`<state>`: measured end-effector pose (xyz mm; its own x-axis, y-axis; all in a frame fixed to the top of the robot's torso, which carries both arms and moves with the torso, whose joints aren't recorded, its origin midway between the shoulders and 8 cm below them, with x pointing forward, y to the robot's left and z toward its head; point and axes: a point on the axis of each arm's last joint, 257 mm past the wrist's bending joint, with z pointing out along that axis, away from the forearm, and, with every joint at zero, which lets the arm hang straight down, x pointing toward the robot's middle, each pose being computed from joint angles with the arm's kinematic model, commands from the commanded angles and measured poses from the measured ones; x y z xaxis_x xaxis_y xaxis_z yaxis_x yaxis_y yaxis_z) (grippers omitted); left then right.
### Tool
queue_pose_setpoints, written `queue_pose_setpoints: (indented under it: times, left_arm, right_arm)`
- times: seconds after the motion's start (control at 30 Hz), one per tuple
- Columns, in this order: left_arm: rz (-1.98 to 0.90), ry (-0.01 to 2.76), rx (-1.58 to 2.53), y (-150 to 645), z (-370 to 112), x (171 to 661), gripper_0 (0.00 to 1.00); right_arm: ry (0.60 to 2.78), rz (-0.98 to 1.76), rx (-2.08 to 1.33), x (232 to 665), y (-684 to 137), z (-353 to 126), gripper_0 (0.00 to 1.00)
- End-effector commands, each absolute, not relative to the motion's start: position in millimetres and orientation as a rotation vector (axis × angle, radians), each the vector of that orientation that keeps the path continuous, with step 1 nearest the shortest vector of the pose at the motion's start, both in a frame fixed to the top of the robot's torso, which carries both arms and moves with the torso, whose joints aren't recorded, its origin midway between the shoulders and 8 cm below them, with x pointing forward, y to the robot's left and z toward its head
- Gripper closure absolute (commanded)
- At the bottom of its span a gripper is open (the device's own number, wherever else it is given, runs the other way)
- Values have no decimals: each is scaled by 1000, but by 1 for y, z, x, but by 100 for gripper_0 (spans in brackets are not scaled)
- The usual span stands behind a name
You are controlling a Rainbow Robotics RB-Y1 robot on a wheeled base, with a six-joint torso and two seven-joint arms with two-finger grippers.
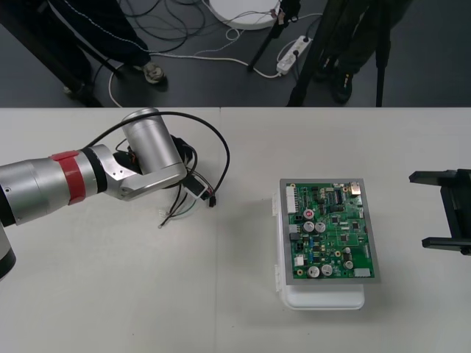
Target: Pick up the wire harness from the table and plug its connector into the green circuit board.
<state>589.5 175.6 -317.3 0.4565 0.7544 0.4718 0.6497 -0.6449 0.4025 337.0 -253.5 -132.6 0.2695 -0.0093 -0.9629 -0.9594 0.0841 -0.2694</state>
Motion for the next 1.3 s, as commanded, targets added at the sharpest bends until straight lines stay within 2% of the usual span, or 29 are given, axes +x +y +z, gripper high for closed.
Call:
queue_pose_setpoints:
  times: [0.03,0.27,0.8,1.3]
  left_arm:
    - [977,1244,2493,155,-297,596,100]
    - [937,1274,2480,155,-297,591,100]
    - [493,1540,2292,147,-280,556,100]
    - [228,1521,2118,126,-256,515,100]
  right_arm:
    - [1049,985,-1250,341,-251,-123,0]
    - [1054,990,-1248,341,-251,-123,0]
    - [1062,1002,-1232,343,-251,-120,0]
    - [1077,1002,-1221,346,-254,-120,0]
